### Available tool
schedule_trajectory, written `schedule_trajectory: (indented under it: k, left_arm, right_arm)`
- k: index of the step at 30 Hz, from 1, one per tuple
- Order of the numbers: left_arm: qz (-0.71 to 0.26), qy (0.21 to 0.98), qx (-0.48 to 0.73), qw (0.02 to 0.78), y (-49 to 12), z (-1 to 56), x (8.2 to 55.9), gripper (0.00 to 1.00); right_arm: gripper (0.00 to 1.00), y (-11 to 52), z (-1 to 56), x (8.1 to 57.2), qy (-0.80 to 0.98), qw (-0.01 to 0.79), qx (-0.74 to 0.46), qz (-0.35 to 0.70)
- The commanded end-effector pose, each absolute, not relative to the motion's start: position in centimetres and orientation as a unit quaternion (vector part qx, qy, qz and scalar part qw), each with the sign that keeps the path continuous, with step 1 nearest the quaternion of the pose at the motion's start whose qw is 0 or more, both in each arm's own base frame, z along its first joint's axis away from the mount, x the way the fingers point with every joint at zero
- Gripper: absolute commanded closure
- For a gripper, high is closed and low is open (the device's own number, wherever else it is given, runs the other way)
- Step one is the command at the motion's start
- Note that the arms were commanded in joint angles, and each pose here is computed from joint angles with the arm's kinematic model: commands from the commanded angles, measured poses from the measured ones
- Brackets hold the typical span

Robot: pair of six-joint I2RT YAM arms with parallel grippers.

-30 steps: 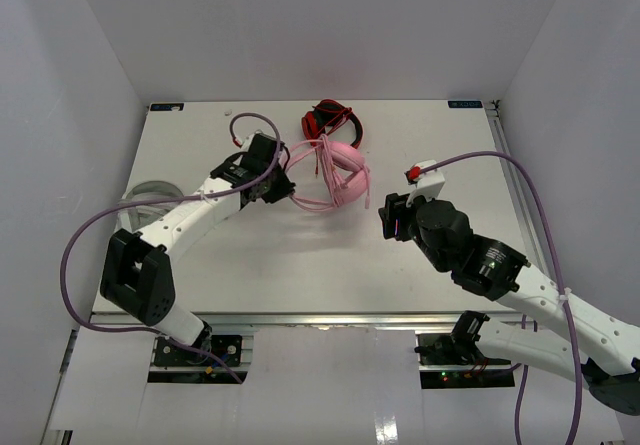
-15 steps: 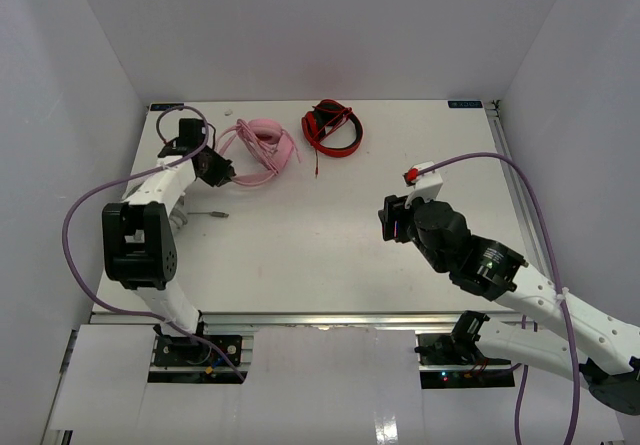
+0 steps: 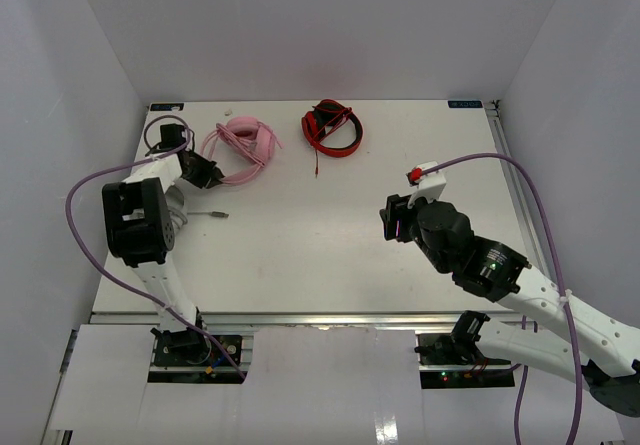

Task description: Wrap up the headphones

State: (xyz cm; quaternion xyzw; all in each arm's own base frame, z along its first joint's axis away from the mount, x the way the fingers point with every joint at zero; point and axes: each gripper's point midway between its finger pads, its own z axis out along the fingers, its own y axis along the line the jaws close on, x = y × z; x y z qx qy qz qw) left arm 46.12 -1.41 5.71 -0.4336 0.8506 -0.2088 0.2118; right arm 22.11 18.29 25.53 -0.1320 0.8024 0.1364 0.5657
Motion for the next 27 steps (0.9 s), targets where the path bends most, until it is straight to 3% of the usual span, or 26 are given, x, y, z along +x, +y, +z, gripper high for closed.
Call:
schedule_trajectory:
  k: [1, 4, 10, 14, 18, 24, 27]
  left_arm:
    - [-0.266, 0.844, -0.393, 0.25, -2.3, 8.6, 49.0, 1.0]
    - [-0.274, 0.85, -0.379, 0.244, -2.6, 8.1, 49.0, 0.93]
    - [-0.266, 0.851, -0.369, 0.261, -2.3, 9.1, 48.7, 0.35]
    - [-0.245, 0.85, -0.378, 0.271, -1.5, 10.1, 48.3, 0.13]
    - [-0.239, 0.843, -0.383, 0.291, -0.7, 12.5, 48.0, 0.03]
    - [-0.208, 0.832, -0.361, 0.365, 0.7, 19.0, 46.1, 0.02]
    - [-0.206, 0.837, -0.3, 0.408, -3.0, 20.8, 43.5, 0.02]
  right_arm:
    - [0.39, 18.1, 26.2, 22.6, 0.795, 0.58, -0.112, 0.138]
    - [0.38, 17.9, 26.2, 22.6, 0.795, 0.581, -0.109, 0.135]
    - [0.38, 18.0, 26.0, 22.7, 0.797, 0.579, -0.11, 0.133]
    - [0.38, 18.0, 25.9, 22.7, 0.797, 0.579, -0.11, 0.132]
    - [0.38, 18.2, 25.7, 22.6, 0.799, 0.575, -0.114, 0.134]
    - [0.38, 20.2, 24.8, 22.3, 0.805, 0.553, -0.15, 0.156]
    - [0.39, 21.5, 23.8, 22.1, 0.81, 0.533, -0.173, 0.169]
